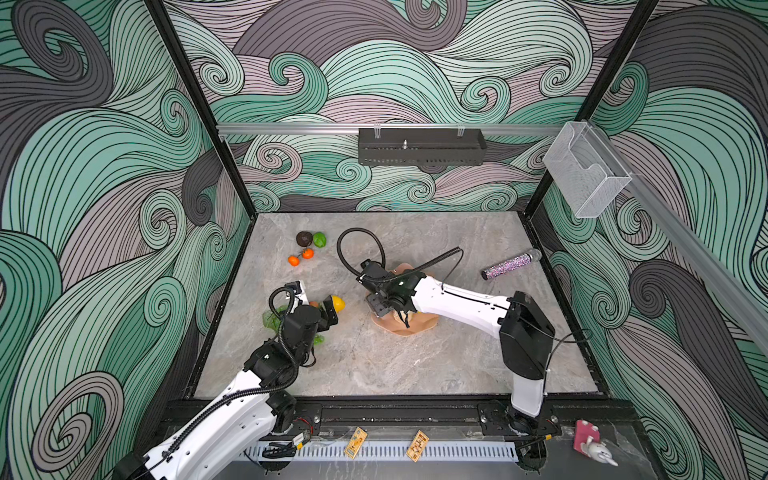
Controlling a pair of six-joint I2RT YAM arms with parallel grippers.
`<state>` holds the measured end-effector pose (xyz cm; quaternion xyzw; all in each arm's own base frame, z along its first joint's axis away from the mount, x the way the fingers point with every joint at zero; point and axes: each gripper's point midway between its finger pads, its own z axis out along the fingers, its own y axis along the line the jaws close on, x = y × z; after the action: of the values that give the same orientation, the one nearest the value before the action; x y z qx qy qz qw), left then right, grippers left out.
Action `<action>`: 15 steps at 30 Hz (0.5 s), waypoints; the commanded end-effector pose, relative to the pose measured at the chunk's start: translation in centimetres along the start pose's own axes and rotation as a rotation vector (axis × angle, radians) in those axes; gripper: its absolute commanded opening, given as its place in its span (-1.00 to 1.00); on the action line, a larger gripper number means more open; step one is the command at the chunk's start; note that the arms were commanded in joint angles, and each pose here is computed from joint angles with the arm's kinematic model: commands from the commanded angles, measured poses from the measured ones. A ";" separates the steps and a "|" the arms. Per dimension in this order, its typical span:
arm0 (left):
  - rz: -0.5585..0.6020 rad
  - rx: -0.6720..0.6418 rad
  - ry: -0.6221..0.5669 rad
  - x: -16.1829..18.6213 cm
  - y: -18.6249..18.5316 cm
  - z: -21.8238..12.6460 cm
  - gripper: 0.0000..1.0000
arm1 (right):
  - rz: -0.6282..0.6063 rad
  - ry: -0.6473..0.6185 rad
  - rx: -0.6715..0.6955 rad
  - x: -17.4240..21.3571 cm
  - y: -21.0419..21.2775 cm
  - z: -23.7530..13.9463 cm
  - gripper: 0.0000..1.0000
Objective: Place and organize the fake fruits in the fruit bowl
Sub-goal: 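Open the right gripper and lift away while the left gripper moves toward the fruits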
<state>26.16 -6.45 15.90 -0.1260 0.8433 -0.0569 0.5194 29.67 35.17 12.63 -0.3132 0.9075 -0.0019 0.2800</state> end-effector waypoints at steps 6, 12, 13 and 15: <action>-0.129 -0.025 0.172 -4.0 -2.1 3.1 0.97 | 0.094 -0.124 -0.046 0.3 -2.5 -7.5 0.45; -0.180 -0.199 0.304 -6.0 -0.5 7.6 0.97 | 0.161 -0.253 -0.031 1.9 -5.3 -11.5 0.59; -0.183 -0.219 0.319 -6.2 -0.3 8.4 0.97 | 0.173 -0.276 -0.026 2.3 -5.9 -12.0 0.63; -0.187 -0.256 0.337 -6.6 0.2 9.6 0.97 | 0.196 -0.321 -0.021 3.2 -6.9 -13.2 0.68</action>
<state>37.93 -4.97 18.47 -0.2383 0.8880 -0.0354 0.3917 24.81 27.03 21.52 -0.2531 0.8878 0.0747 0.3771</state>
